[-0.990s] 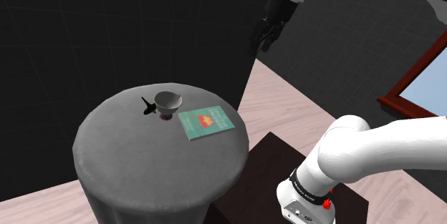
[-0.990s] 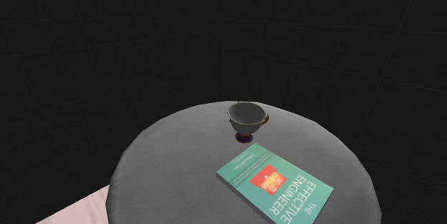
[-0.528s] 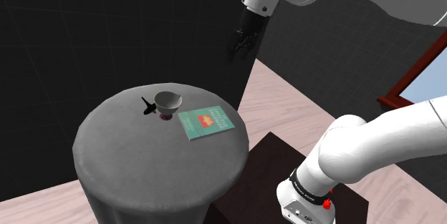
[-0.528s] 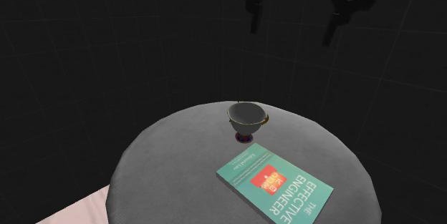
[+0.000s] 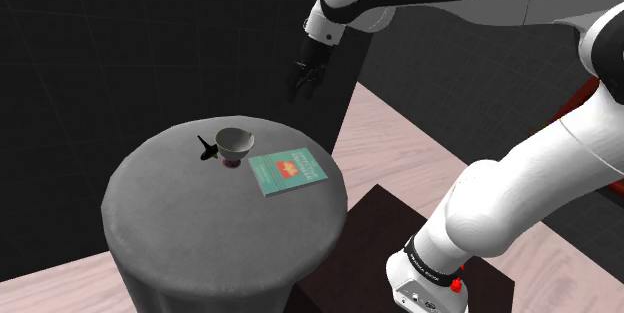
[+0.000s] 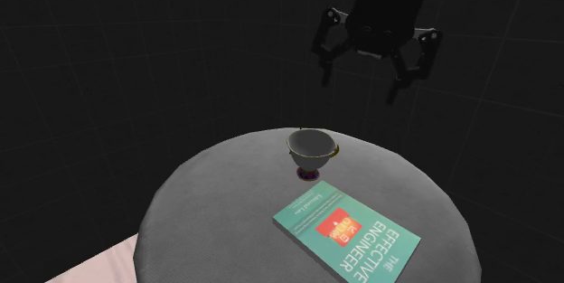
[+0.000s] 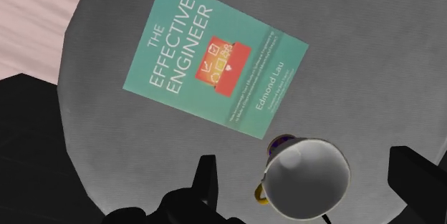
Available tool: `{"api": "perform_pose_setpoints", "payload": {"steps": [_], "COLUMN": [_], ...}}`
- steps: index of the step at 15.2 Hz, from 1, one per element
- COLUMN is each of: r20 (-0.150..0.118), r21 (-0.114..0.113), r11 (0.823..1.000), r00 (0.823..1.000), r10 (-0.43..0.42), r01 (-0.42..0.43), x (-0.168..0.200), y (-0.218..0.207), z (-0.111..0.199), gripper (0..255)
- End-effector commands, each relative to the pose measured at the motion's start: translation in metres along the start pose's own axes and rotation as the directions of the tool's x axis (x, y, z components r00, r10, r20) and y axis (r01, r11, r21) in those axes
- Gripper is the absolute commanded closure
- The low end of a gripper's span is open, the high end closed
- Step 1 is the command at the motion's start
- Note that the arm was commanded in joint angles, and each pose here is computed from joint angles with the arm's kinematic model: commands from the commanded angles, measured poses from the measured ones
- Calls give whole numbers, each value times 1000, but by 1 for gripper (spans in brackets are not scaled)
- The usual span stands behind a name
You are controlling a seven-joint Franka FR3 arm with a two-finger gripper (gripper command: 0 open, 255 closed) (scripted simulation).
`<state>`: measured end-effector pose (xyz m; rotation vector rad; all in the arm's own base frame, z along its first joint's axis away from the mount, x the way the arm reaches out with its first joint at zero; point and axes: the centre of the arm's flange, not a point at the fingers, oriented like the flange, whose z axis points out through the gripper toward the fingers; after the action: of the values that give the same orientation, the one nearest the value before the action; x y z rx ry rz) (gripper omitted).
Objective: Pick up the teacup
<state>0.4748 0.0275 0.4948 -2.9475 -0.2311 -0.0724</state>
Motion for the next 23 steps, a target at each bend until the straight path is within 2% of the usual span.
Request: {"api": "perform_pose_setpoints", "payload": {"steps": [1, 16, 23], "r20": [11, 89, 91], "r21": [18, 155, 160], "r11": [1000, 983, 982], "r00": [1000, 989, 989], "r10": [-14, -117, -121], "r01": [13, 102, 105], "x": [19, 155, 158], "y": [4, 13, 18], "z": [21, 178, 215], "gripper": [0, 0, 0]}}
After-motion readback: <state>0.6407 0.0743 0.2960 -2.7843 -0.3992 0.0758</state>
